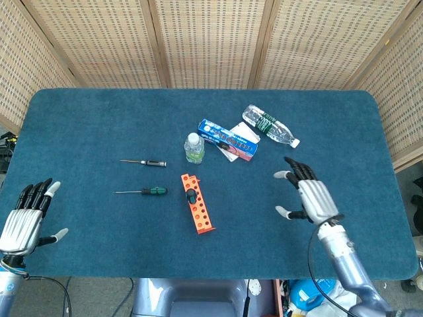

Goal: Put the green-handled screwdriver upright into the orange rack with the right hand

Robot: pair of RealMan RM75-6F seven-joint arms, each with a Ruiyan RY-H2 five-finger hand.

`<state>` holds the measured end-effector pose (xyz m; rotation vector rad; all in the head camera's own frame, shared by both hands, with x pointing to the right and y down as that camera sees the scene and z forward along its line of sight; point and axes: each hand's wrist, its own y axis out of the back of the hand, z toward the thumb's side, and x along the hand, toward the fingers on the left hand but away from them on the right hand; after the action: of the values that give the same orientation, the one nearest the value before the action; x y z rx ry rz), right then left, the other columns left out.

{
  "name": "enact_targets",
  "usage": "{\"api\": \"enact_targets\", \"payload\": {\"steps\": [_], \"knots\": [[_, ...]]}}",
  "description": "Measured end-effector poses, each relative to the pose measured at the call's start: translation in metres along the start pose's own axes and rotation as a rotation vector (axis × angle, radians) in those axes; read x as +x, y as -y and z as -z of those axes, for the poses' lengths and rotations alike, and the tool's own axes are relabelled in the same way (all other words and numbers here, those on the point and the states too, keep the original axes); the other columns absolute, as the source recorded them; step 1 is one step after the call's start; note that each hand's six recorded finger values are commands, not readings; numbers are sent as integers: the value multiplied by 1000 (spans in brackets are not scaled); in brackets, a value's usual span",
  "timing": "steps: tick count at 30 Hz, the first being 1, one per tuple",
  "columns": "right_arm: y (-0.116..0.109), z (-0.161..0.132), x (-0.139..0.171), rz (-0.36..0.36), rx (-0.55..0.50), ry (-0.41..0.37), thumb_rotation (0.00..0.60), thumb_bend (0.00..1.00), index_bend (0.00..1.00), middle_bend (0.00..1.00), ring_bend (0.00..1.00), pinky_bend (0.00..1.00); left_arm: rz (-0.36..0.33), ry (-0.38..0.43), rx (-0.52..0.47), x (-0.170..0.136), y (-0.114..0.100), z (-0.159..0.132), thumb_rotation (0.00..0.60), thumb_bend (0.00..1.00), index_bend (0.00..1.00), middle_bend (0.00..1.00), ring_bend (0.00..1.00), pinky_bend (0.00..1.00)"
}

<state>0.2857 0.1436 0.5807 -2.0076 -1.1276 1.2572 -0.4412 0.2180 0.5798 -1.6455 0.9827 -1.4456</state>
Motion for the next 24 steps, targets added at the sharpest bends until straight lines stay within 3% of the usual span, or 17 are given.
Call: {"api": "enact_targets", "payload": {"steps": [6,9,14,24], "knots": [[-13,59,46,122,188,88,600,191,158,0,0,0,12,-6,15,-1,4,-1,600,0,0,0,0,0],[-14,75,71,166,279,113,600,188,81,0,0,0,14,-9,16,-1,5,-1,600,0,0,0,0,0],[-9,80,94,171,317,127,600,178,1,0,0,0,17,-10,19,-2,5,-1,600,0,0,0,0,0],[-11,80,108,186,316,118,600,167,0,0,0,0,12,6,32,-2,5,-5,600,0,0,0,0,0]]}}
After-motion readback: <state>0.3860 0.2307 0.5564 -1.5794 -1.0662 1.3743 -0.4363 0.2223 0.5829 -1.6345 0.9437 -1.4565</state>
